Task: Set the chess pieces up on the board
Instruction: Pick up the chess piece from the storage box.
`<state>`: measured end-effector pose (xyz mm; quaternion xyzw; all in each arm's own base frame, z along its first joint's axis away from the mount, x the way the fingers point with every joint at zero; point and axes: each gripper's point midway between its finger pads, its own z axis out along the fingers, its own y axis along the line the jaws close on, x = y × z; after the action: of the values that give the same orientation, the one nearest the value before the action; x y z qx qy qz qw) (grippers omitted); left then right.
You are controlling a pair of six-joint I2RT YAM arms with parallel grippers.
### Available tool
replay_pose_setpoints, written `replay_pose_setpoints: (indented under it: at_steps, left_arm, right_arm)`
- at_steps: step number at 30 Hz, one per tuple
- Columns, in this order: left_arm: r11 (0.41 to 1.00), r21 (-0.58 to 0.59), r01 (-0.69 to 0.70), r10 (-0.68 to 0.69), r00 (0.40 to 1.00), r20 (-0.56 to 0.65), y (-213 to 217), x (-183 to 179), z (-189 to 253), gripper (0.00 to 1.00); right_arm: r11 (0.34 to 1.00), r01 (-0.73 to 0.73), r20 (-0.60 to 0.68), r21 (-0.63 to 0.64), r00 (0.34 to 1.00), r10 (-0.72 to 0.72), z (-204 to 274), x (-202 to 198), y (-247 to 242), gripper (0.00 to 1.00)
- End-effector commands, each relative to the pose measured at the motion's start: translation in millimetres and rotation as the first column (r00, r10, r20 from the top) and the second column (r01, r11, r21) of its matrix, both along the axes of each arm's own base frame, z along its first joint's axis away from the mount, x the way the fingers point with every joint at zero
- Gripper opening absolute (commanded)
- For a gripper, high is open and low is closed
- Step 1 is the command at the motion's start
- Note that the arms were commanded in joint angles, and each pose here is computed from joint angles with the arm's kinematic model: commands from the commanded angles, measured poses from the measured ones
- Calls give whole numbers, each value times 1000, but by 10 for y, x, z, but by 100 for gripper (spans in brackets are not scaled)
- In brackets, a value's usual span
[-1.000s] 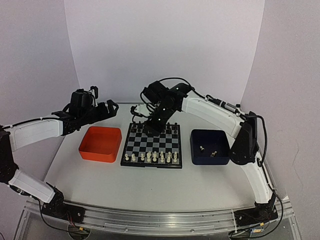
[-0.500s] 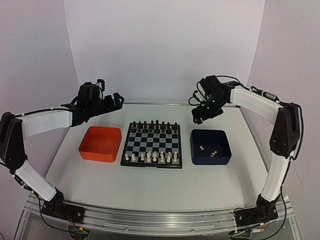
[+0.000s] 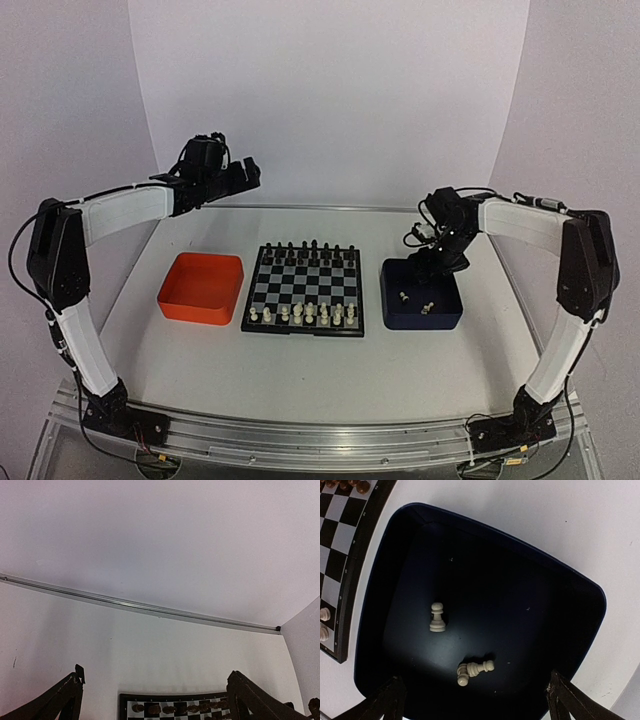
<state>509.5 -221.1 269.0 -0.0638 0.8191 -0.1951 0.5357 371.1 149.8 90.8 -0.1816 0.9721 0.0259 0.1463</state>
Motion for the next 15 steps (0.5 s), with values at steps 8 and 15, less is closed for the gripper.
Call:
replay_pose_setpoints:
  at_steps: [8, 15]
  left_arm:
    - [996, 23, -88, 86, 993, 76, 30, 462, 125, 100]
    - [997, 26, -69, 68, 996, 57, 10, 562, 49, 100]
  right_arm:
    - [997, 51, -162, 55, 986, -41, -250, 3, 195, 82]
    - [996, 59, -201, 67, 978, -45, -383, 69, 286, 64]
